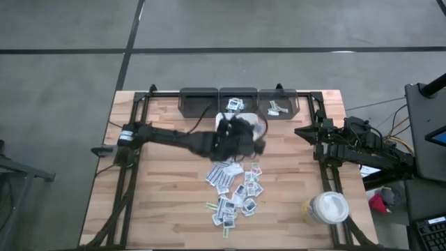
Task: Pick & Place First Aid Supplies
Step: Put the blue alcohol pad into the middle gray bin
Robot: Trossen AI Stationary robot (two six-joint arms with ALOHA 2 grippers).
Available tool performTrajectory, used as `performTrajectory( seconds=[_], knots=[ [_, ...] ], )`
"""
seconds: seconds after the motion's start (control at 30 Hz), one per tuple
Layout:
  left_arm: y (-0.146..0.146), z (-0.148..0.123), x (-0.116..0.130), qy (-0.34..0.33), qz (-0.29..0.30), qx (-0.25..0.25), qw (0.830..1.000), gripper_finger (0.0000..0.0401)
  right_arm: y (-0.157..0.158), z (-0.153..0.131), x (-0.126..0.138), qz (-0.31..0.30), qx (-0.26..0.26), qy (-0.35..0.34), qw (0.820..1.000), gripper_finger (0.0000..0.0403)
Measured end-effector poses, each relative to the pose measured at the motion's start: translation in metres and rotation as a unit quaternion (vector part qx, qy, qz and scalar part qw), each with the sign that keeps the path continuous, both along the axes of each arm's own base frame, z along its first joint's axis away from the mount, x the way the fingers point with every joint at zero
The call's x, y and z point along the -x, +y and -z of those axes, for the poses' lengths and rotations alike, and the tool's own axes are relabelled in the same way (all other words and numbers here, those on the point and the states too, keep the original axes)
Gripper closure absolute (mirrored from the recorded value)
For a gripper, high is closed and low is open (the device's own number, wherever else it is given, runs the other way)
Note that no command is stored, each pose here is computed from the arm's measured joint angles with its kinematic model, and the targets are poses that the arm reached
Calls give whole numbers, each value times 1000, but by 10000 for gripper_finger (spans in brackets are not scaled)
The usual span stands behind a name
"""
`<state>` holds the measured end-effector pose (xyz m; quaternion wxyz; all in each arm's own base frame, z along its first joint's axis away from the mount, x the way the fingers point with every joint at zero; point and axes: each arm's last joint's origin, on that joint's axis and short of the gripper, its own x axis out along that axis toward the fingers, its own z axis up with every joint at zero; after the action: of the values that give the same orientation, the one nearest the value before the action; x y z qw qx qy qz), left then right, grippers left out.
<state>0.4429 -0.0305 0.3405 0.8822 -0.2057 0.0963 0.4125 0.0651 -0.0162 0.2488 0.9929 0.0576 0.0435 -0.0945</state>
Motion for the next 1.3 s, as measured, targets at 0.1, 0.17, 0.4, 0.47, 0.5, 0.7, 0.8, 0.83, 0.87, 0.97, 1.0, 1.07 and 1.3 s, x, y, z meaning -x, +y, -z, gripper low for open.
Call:
performTrajectory(
  seconds=[0.1,0.17,0.4,0.47,0.5,0.7,0.8,0.83,0.87,0.97,1.0,1.07,1.3],
  knots=[
    [33,3,-1,-10,-43,13,999,401,0,0,0,0,0,0,1000,364],
    [56,4,-1,-10,-62,20,998,401,0,0,0,0,0,0,1000,364],
    [141,6,10,-10,-113,46,992,401,0,0,0,0,0,0,1000,364],
    [164,9,14,-11,-116,61,991,401,0,0,0,0,0,0,1000,364],
    [174,10,16,-12,-119,67,991,401,0,0,0,0,0,0,1000,364],
    [218,23,28,-13,-130,91,987,401,0,0,0,0,0,0,1000,364],
    [230,34,26,-10,-129,101,986,401,0,0,0,0,0,0,1000,364],
    [232,38,25,-5,-126,106,986,401,0,0,0,0,0,0,1000,364],
    [233,41,24,-5,-123,108,986,401,0,0,0,0,0,0,1000,364],
    [234,47,19,-9,-113,112,987,401,0,0,0,0,0,0,1000,364],
    [234,49,18,-8,-112,112,987,401,0,0,0,0,0,0,1000,365],
    [234,53,16,-3,-112,113,987,401,0,0,0,0,0,0,1000,364],
    [239,65,13,3,-112,126,986,401,0,0,0,0,0,0,1000,364]
  ],
)
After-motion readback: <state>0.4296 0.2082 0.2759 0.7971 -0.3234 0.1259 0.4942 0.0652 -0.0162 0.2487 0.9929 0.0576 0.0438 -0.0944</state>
